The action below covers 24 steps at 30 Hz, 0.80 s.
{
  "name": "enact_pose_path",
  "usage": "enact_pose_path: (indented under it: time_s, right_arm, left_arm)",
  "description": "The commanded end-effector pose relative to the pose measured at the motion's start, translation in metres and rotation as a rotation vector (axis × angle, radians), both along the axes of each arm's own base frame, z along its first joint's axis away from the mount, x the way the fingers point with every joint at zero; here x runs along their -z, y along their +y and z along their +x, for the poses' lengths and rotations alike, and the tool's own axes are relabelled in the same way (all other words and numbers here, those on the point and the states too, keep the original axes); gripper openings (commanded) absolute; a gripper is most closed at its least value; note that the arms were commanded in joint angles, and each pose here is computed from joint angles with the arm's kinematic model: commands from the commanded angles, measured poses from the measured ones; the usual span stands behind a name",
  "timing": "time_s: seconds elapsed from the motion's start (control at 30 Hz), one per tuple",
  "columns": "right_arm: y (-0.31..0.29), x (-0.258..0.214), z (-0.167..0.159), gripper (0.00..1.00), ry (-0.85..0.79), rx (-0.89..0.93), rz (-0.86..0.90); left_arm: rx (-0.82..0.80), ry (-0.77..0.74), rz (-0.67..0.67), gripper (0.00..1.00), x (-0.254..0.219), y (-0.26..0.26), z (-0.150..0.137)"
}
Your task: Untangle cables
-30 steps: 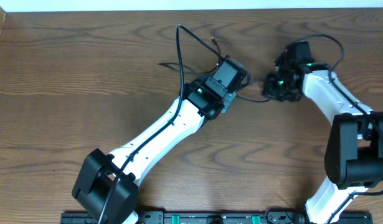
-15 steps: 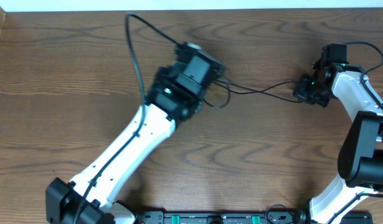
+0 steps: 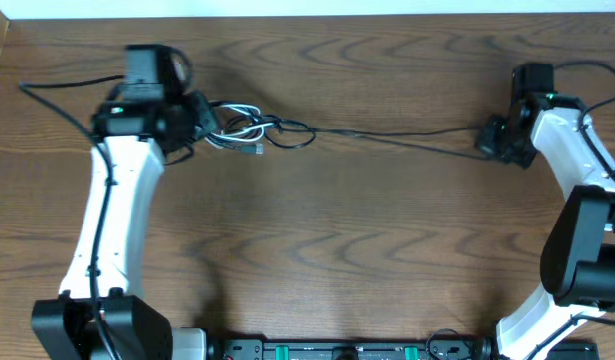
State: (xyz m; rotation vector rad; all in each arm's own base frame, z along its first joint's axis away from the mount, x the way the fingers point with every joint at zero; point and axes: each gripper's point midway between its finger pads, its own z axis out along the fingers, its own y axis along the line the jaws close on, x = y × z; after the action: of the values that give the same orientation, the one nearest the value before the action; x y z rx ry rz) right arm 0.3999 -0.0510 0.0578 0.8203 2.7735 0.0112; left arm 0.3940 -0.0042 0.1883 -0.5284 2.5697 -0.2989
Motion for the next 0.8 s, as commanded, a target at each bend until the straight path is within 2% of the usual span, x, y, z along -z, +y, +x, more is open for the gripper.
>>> enact_pose_path:
  time_s: [0.0,0.1,0.17,0.2,0.3,0.4,0.43,0.47,0.5,0.53,0.63,0.77]
  right_arm:
    - [-0.078,-0.09,0.021,0.01,-0.165,0.045,-0.303]
    - [-0.039,-0.15,0.044,0.01,-0.365,-0.181,-0.171]
    - [0.009,-0.182,0.046,0.01,-0.501,-0.341,0.031]
    - [0.026,-0.19,0.043,0.04,-0.532,-0.394,0.109]
    - [0.043,-0.187,0.033,0.06,-0.508,-0.427,0.209]
    - [0.049,-0.164,0.017,0.2,-0.411,-0.416,0.248]
    - [0.054,-0.158,0.014,0.33,-0.39,-0.424,0.262]
    - [0.057,-0.155,0.012,0.4,-0.382,-0.428,0.265]
    - [0.068,-0.149,0.009,0.53,-0.369,-0.481,0.272]
    - [0.079,-0.146,0.007,0.6,-0.367,-0.539,0.275]
    - [0.109,-0.139,0.006,0.73,-0.356,-0.669,0.269]
    - [0.148,-0.131,0.009,0.89,-0.372,-0.862,0.241]
  left_arm:
    - [0.037,-0.133,-0.065,0.08,-0.029,0.036,0.008]
    - [0.228,-0.198,-0.139,0.07,-0.039,0.012,0.007]
    - [0.363,-0.242,-0.191,0.07,-0.046,-0.01,0.004]
    - [0.431,-0.263,-0.218,0.07,-0.049,-0.023,0.001]
    - [0.457,-0.251,-0.224,0.07,-0.045,-0.033,0.001]
    - [0.567,-0.243,-0.204,0.08,-0.035,-0.057,0.002]
    - [0.607,-0.237,-0.2,0.07,-0.03,-0.066,0.001]
    - [0.622,-0.235,-0.198,0.08,-0.029,-0.07,0.001]
    - [0.65,-0.234,-0.203,0.07,-0.027,-0.077,0.0]
    - [0.702,-0.253,-0.233,0.07,-0.029,-0.088,-0.002]
    - [0.829,-0.328,-0.364,0.07,-0.047,-0.113,-0.014]
    - [0.915,-0.397,-0.481,0.07,-0.066,-0.129,-0.025]
